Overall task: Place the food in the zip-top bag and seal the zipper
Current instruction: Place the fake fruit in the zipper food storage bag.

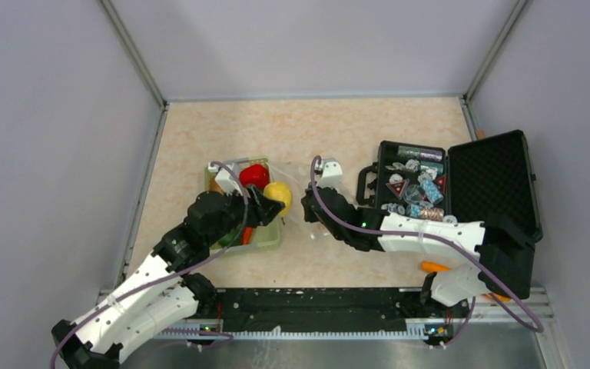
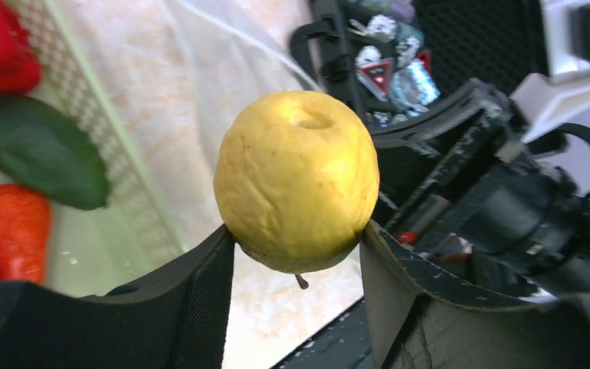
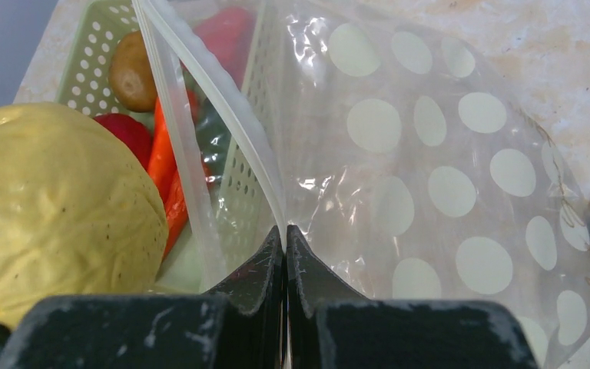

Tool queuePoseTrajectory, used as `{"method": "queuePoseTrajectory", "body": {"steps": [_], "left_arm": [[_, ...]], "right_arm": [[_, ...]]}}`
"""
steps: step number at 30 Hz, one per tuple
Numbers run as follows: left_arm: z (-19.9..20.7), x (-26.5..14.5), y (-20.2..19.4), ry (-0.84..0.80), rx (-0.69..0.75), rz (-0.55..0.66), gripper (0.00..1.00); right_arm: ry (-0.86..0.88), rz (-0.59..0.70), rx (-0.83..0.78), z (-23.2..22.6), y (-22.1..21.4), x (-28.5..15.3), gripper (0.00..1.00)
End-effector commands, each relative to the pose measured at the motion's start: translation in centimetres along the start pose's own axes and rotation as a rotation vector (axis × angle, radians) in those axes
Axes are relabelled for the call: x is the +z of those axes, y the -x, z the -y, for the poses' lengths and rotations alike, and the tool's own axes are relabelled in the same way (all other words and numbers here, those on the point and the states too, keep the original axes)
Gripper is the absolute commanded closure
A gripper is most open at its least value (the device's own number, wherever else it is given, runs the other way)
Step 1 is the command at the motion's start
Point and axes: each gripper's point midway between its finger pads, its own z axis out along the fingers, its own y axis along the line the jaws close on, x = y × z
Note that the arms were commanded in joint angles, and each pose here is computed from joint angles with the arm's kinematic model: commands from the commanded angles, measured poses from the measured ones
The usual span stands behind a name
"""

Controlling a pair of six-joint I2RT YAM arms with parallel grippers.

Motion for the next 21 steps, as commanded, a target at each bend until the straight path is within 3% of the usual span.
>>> {"method": "queuePoseTrajectory", "body": {"steps": [1,6,16,21], "left_arm": [[3.9,0.1,0.9,-0.212,-0.085,0.047,0.86],[3.6,0.8,2.0,-0.242,-0.181,0.163,0.88],[1.5,3.3,-0.6,-0.173,-0.250,0.095,0.90],[-1.7,3.5,-1.1,0.014,-0.249,0.089,0.90]], "right_arm": [[0.023,0.033,0.057,-1.0,1.3,0.3,1.00],[0.048,0.031,0.073,-1.4,1.3,0.2,1.00],[0.125,0.070,0.120,-2.1,2.7,-1.4,1.00],[0.123,0.123,0.137,-1.3,3.9,-2.3,1.00]]}}
